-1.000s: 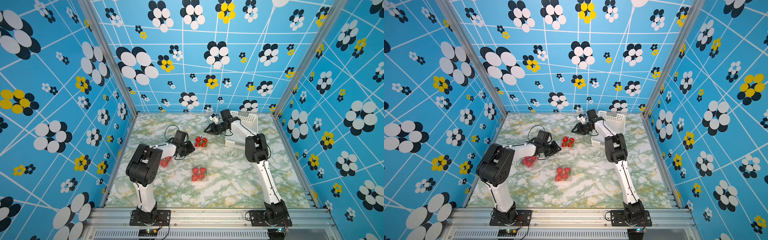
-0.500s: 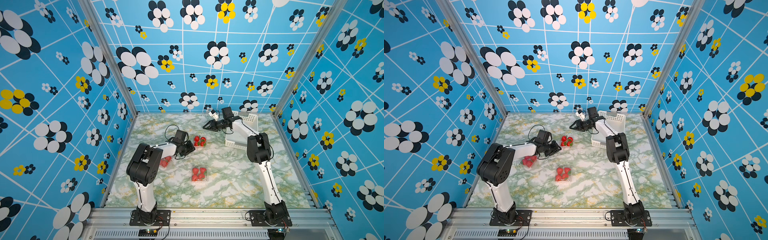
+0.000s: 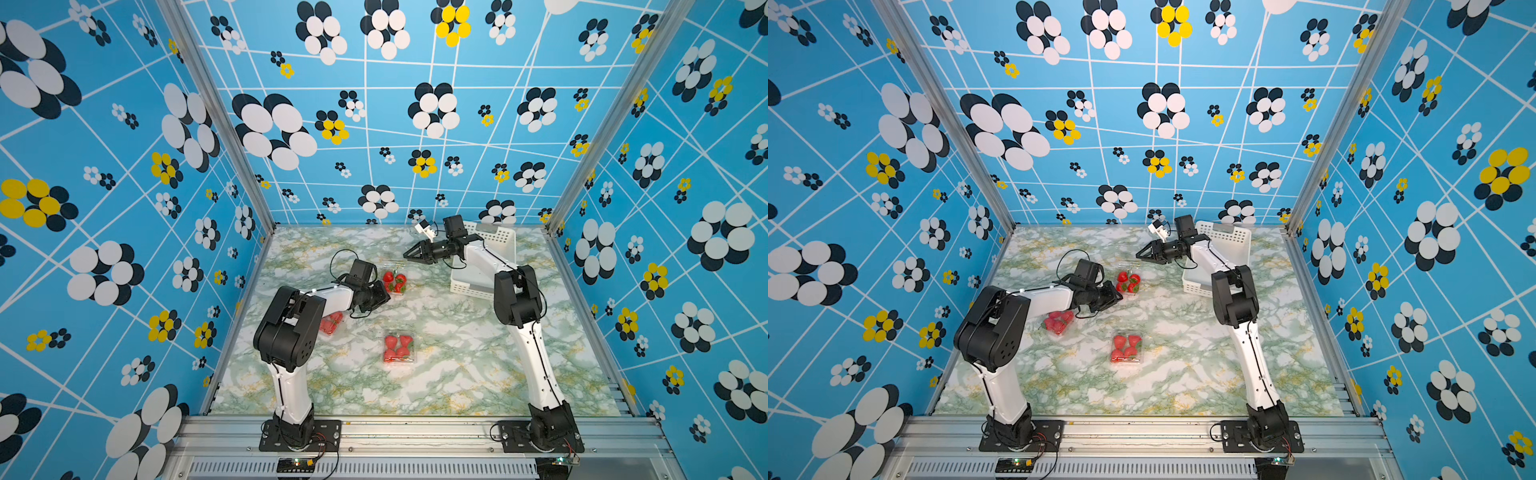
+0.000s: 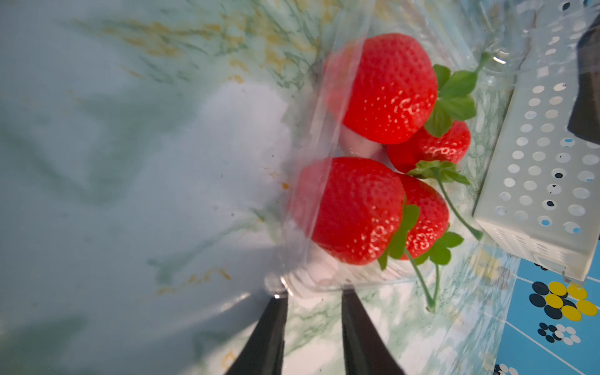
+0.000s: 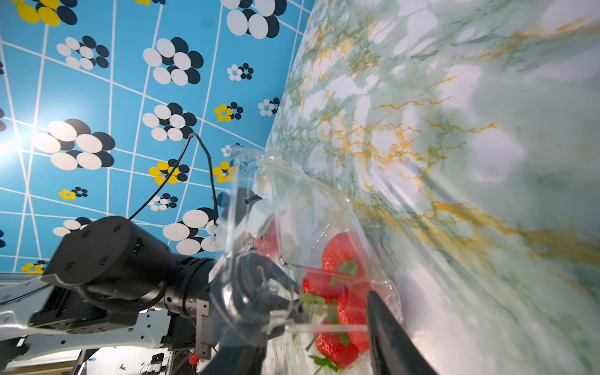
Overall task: Pack strawberries into containers
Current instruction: Close the packing box at the center of the board.
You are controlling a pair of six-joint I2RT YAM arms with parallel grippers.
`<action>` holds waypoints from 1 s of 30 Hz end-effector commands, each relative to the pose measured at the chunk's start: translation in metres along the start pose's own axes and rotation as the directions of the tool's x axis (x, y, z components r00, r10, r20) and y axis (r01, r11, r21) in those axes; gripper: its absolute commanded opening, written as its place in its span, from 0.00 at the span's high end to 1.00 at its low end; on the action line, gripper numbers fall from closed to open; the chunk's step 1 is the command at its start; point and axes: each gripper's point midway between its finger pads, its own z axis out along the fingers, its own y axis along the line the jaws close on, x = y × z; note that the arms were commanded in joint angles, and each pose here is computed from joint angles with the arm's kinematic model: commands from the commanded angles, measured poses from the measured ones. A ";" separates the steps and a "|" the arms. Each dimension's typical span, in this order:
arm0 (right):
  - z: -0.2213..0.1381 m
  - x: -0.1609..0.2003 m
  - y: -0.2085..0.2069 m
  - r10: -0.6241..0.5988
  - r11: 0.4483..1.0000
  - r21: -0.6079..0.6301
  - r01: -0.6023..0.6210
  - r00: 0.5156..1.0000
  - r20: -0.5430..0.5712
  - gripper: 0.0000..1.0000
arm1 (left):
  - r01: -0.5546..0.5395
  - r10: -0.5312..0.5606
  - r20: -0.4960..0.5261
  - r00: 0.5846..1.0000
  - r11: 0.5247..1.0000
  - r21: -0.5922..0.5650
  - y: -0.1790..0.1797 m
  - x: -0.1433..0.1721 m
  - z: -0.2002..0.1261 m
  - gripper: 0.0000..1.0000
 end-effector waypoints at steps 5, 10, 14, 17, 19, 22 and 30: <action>0.000 -0.002 0.041 -0.075 0.991 -0.114 0.071 0.997 -0.027 0.50 | 0.028 -0.029 -0.017 0.999 0.997 -0.074 0.024 0.003 0.008 0.70; 0.008 0.000 0.054 -0.097 0.984 -0.156 0.086 0.994 -0.060 0.50 | 0.027 -0.028 -0.015 0.999 0.997 -0.075 0.024 0.002 0.008 0.70; 0.013 -0.003 0.062 -0.107 0.981 -0.170 0.096 0.992 -0.061 0.50 | 0.029 -0.029 -0.009 1.000 0.997 -0.075 0.026 0.001 0.006 0.70; 0.019 -0.003 0.060 -0.099 0.982 -0.170 0.086 0.992 -0.073 0.50 | 0.030 -0.031 -0.012 0.999 0.997 -0.072 0.027 0.001 0.007 0.70; 0.024 -0.003 0.057 -0.089 0.983 -0.171 0.075 0.993 -0.078 0.50 | 0.030 -0.031 -0.011 0.999 0.997 -0.069 0.027 0.001 0.007 0.70; 0.034 -0.002 0.052 -0.076 0.980 -0.189 0.058 0.993 -0.087 0.50 | 0.033 -0.034 -0.013 0.999 0.997 -0.065 0.028 0.002 0.008 0.70; 0.053 -0.005 0.049 -0.054 0.979 -0.203 0.035 0.995 -0.088 0.50 | 0.034 -0.035 -0.007 0.999 0.998 -0.059 0.030 0.000 0.005 0.71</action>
